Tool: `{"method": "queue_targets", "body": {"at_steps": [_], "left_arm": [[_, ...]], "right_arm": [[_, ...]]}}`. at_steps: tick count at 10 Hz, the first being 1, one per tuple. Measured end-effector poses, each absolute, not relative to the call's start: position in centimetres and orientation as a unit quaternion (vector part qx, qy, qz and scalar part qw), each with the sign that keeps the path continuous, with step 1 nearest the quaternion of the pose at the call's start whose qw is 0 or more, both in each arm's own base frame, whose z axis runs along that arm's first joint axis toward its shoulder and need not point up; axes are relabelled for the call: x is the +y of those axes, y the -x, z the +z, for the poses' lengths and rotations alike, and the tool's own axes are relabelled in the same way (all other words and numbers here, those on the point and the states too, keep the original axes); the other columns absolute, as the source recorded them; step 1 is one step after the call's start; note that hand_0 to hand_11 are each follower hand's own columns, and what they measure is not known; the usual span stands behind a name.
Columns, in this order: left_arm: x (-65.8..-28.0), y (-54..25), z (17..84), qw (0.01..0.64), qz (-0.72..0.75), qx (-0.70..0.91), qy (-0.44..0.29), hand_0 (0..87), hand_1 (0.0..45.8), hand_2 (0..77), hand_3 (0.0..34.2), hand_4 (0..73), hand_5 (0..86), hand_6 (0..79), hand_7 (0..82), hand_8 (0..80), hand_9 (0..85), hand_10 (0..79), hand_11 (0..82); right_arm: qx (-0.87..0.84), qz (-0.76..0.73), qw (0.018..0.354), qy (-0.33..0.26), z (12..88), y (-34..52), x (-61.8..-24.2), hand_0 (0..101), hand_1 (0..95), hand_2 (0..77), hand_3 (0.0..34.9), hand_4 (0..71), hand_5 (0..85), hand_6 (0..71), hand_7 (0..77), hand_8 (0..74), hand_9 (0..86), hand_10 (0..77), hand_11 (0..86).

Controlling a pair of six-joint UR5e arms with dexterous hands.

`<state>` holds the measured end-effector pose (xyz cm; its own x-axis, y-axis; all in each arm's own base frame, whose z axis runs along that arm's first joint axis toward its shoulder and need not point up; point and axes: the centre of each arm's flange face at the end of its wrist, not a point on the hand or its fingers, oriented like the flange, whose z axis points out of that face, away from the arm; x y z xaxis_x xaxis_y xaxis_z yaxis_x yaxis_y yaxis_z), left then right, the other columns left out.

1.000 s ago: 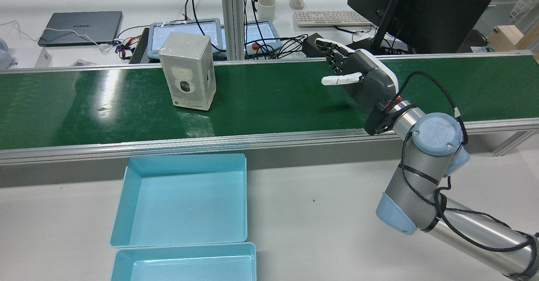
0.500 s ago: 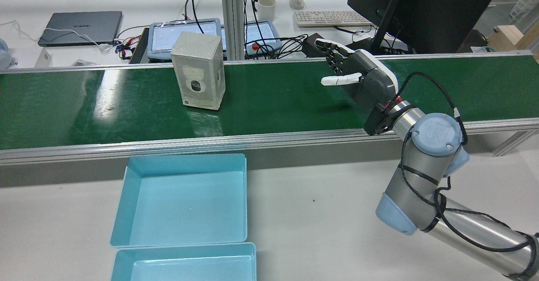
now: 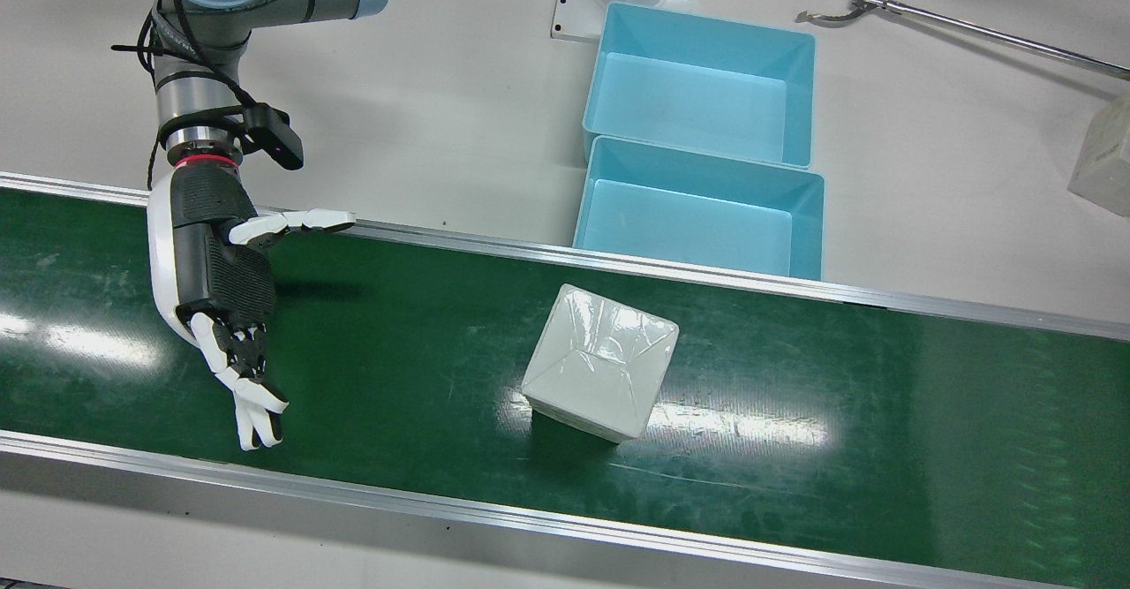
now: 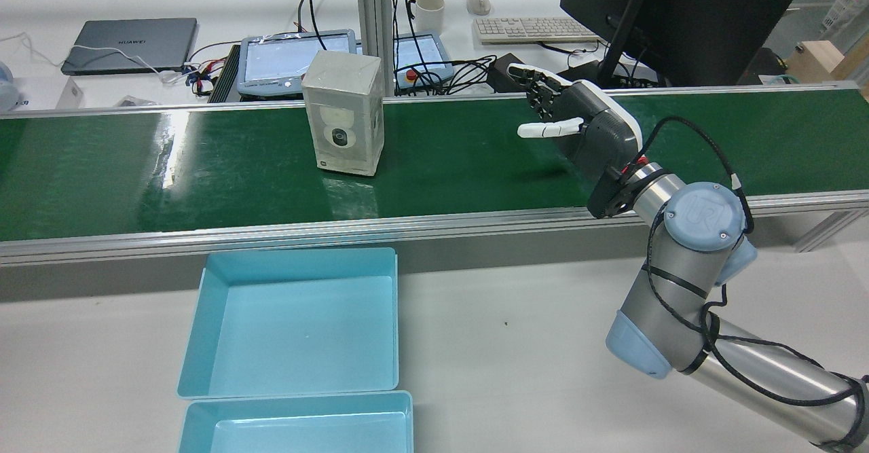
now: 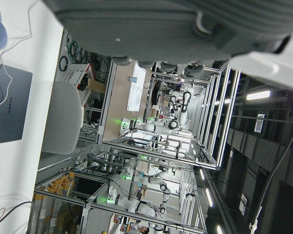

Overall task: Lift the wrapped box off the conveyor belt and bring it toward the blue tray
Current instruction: 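Wait with the open right hand as the wrapped white box approaches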

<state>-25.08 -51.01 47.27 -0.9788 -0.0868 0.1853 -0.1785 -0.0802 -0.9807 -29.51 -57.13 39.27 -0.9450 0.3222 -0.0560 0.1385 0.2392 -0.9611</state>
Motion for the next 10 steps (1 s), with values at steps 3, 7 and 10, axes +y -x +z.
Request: {"method": "queue_targets", "body": {"at_steps": [3,7,10], "left_arm": [[-51.01,25.08,47.27,0.031,0.728,-0.677,-0.098,0.0,0.0,1.1,0.0,0.0,1.1,0.5,0.5,0.5,0.0,0.5,0.5],[-51.01,25.08,47.28,0.031,0.728,-0.677,-0.098,0.0,0.0,1.1,0.0,0.0,1.1,0.5,0.5,0.5,0.0,0.5,0.5],[-51.01,25.08,47.27,0.032,0.728,-0.677,-0.098,0.0,0.0,1.1,0.0,0.0,1.1,0.5,0.5,0.5,0.0,0.5,0.5]], "right_arm": [[-0.781,0.602,0.079,0.146,39.63,29.68,-57.20,47,14.2,12.0,0.0,10.9,19.1,3.3,2.7,1.1,4.9,0.0,1.1],[-0.780,0.604,0.077,0.146,39.81,29.48,-57.36,47,14.2,10.4,0.0,7.6,16.9,0.5,2.7,0.0,3.8,0.0,1.1],[-0.780,0.604,0.075,0.145,39.79,29.07,-57.44,48,16.4,14.2,0.0,9.3,19.1,2.2,2.7,0.5,3.8,0.0,1.1]]}}
